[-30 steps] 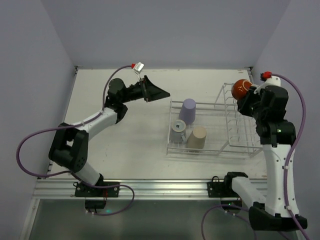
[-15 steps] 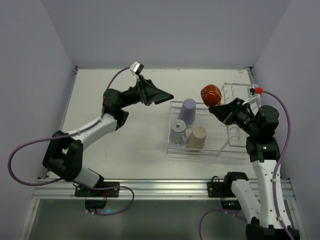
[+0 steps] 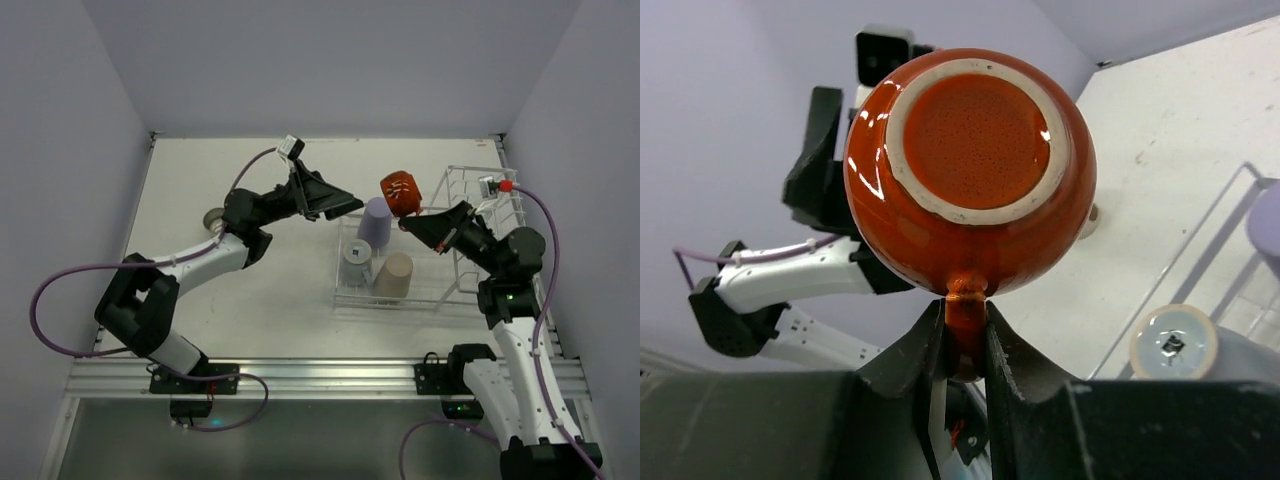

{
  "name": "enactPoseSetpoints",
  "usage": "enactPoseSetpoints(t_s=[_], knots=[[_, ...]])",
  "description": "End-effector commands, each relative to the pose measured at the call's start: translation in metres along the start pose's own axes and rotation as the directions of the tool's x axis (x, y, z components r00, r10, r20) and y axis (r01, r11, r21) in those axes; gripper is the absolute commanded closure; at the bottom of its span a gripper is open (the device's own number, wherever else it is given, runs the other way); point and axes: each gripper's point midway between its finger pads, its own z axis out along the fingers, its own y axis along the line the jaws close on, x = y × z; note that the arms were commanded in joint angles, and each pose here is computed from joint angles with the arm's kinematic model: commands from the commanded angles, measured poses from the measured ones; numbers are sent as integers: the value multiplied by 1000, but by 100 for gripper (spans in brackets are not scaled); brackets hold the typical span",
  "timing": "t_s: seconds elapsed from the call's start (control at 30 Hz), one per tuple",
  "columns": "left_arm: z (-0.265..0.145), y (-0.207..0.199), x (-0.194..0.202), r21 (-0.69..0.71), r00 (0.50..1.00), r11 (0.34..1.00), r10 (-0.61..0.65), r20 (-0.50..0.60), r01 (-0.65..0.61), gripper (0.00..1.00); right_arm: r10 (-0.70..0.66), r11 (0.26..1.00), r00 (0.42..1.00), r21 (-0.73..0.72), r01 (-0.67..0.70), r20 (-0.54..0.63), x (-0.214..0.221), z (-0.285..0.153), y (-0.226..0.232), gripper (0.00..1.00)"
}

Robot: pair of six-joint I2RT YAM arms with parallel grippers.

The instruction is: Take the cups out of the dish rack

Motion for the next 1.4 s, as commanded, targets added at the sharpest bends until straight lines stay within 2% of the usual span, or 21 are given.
enactPoseSetpoints(t_s=[0.0,0.13,0.47,0.57,0.73,0.83,0.87,0.97,1.0,1.03,1.07,1.13,1.27,1.3,1.33,1.37], knots=[[5,-5,3,48,1000,999,4,23,-5,26,-90,988,995,-123,93,30,-7,3,40,100],[10,-3,3,62,999,998,-18,36,16,26,-104,986,994,-131,105,19,-2,14,50,100],[13,-12,-1,105,998,994,-38,56,32,27,-100,989,994,-109,95,-43,19,42,42,100],[13,-14,-2,115,997,993,-43,66,35,30,-107,991,992,-87,102,-60,28,49,37,100],[13,-15,-4,123,996,992,-51,80,41,50,-124,991,989,-66,119,-83,39,60,32,100],[11,-16,-4,137,995,989,-63,76,52,94,-133,991,987,-42,129,-96,45,65,27,100],[11,-16,-3,139,995,989,-65,71,55,100,-136,991,986,-33,133,-98,46,66,26,100],[7,-15,-1,141,997,989,-55,60,46,100,-155,987,982,23,159,-109,45,69,21,100],[5,-15,0,137,998,990,-46,48,39,100,-188,981,976,23,192,-106,39,70,27,93],[0,-12,-4,125,998,992,-33,54,26,100,-183,979,972,59,193,-145,47,69,21,52],[-5,-14,-3,122,999,992,-15,41,10,100,-203,971,971,102,216,-129,38,69,21,33],[-21,-4,-18,68,997,997,19,73,-24,100,-188,958,967,186,219,-174,45,65,8,1],[-53,11,-48,-98,987,986,144,70,-137,100,-203,923,966,299,243,-157,37,59,2,1],[-66,23,-62,-198,988,974,129,88,-109,100,-210,915,963,312,254,-168,40,58,3,1],[-73,33,-69,-257,974,947,217,69,-193,100,-204,898,959,353,264,-198,46,53,-4,1],[-75,31,-78,-295,965,928,255,59,-227,100,-201,881,954,385,275,-221,49,53,-10,1]])
